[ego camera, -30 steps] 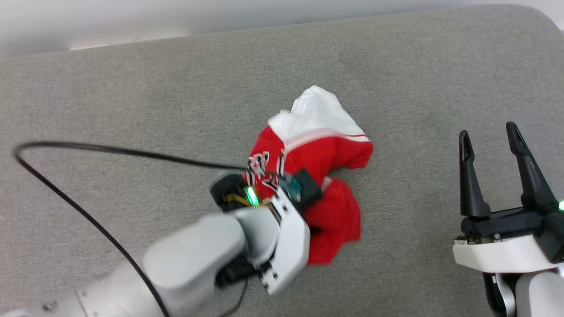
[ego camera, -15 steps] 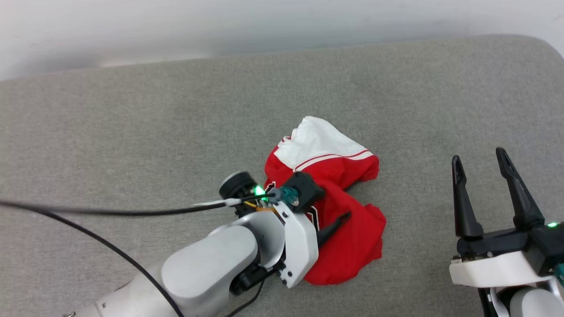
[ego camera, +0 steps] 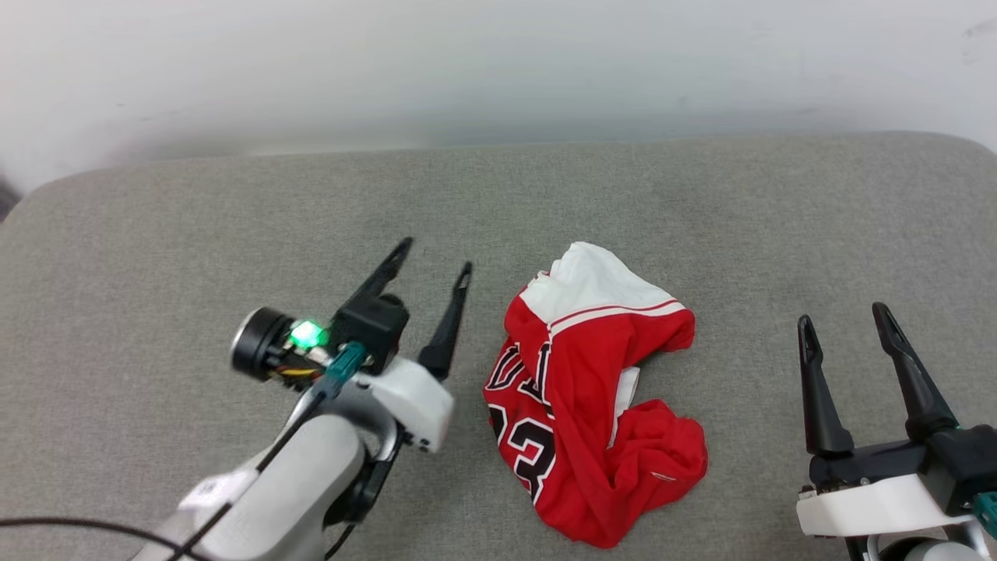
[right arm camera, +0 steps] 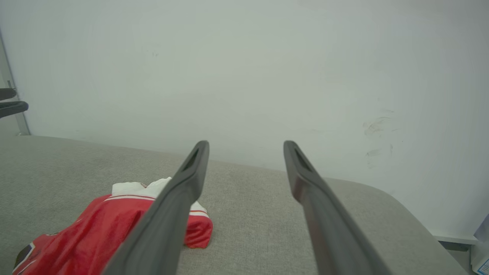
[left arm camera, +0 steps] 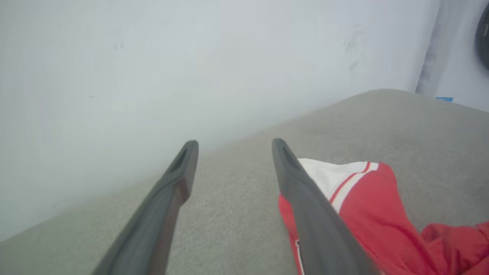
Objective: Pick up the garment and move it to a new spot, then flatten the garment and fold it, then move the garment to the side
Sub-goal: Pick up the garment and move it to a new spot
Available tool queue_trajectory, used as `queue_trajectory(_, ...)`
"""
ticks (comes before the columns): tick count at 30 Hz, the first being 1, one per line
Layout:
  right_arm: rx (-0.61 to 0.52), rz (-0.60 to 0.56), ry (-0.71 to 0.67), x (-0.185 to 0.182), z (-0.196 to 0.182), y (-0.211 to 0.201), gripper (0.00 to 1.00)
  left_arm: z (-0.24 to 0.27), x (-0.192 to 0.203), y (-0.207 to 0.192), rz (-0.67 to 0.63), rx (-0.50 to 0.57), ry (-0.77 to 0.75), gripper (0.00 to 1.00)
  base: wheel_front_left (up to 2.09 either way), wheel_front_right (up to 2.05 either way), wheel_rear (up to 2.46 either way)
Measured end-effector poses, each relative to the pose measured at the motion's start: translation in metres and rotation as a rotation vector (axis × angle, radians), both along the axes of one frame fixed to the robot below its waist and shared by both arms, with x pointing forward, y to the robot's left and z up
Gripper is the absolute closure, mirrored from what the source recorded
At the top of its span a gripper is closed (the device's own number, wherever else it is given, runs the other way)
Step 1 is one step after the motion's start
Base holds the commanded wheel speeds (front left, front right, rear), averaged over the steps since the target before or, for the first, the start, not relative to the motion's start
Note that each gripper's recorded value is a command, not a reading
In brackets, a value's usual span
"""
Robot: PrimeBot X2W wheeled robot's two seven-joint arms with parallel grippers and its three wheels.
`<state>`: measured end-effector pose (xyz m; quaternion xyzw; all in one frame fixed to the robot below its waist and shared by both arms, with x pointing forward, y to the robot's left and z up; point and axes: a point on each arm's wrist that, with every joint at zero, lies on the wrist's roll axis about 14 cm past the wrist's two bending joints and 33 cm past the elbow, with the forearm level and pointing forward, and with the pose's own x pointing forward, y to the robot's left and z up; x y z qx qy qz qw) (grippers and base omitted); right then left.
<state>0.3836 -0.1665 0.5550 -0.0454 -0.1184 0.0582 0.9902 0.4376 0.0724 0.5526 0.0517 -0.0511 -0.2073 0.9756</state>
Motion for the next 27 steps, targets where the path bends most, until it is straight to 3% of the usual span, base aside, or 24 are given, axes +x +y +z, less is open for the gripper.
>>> queue_trajectory(3, 0.01, 0.005, 0.0, 0.0, 0.0, 0.001, 0.0, -0.002, -0.002, 0.031, 0.117, 0.029, -0.029, 0.0, 0.0, 0.0, 0.0)
queue_trajectory(7, 0.028, 0.01, 0.014, 0.0, -0.004, 0.003, 0.0, 0.007, -0.014, 0.069, 0.283, -0.029, -0.072, 0.0, 0.0, 0.0, 0.0)
queue_trajectory(13, 0.061, 0.005, 0.028, -0.002, -0.008, 0.0, 0.0, 0.006, -0.036, 0.101, 0.425, -0.091, -0.093, 0.0, 0.0, 0.0, 0.0)
queue_trajectory(27, 0.151, -0.026, 0.086, -0.022, -0.025, -0.011, 0.0, -0.017, -0.088, 0.116, 0.528, -0.134, -0.061, 0.0, 0.0, 0.0, 0.0)
